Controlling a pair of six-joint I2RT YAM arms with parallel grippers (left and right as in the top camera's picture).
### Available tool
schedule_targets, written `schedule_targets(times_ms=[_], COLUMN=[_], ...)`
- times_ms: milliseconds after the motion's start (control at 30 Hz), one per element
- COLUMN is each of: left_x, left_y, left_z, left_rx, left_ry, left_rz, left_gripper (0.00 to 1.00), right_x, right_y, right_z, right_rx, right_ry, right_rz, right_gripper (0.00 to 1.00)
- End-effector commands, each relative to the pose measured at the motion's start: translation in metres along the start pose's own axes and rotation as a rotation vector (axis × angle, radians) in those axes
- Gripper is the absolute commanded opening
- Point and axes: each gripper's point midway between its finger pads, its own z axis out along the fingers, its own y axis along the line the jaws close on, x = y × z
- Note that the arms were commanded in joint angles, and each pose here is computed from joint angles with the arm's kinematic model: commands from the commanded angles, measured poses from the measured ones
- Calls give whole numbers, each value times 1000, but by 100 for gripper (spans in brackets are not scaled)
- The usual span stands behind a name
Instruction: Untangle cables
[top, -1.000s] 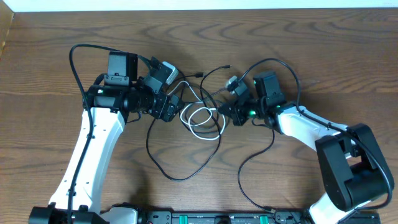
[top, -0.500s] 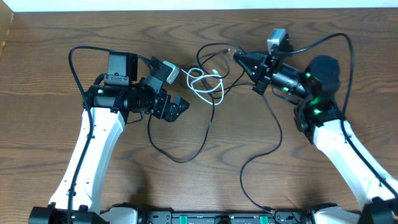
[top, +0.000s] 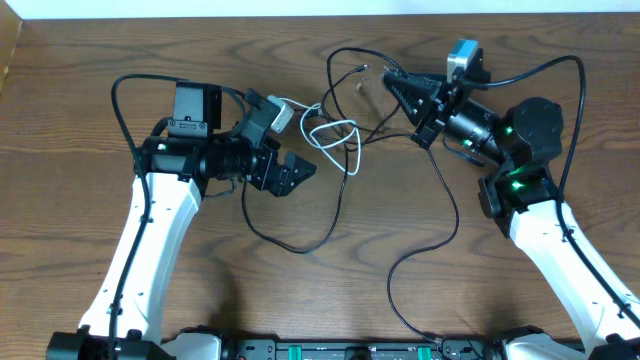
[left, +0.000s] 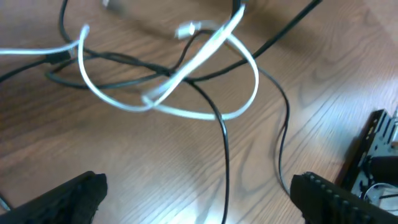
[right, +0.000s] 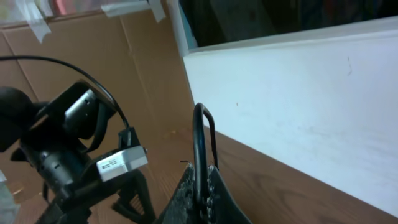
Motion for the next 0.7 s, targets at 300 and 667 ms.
schedule_targets(times_ms=[300, 667], left_x=[-18, 0], left_y=[5, -15], left_z=[8, 17], left_rx=[-47, 54], left_ry=[-36, 27], left_rz=[249, 381], left_gripper=[98, 98], right_x=[-15, -17], right_y=[-5, -13], right_z=[-7, -13], right_rx=[24, 46], right_ry=[-36, -41], right_rz=[27, 23], right_gripper=[1, 1])
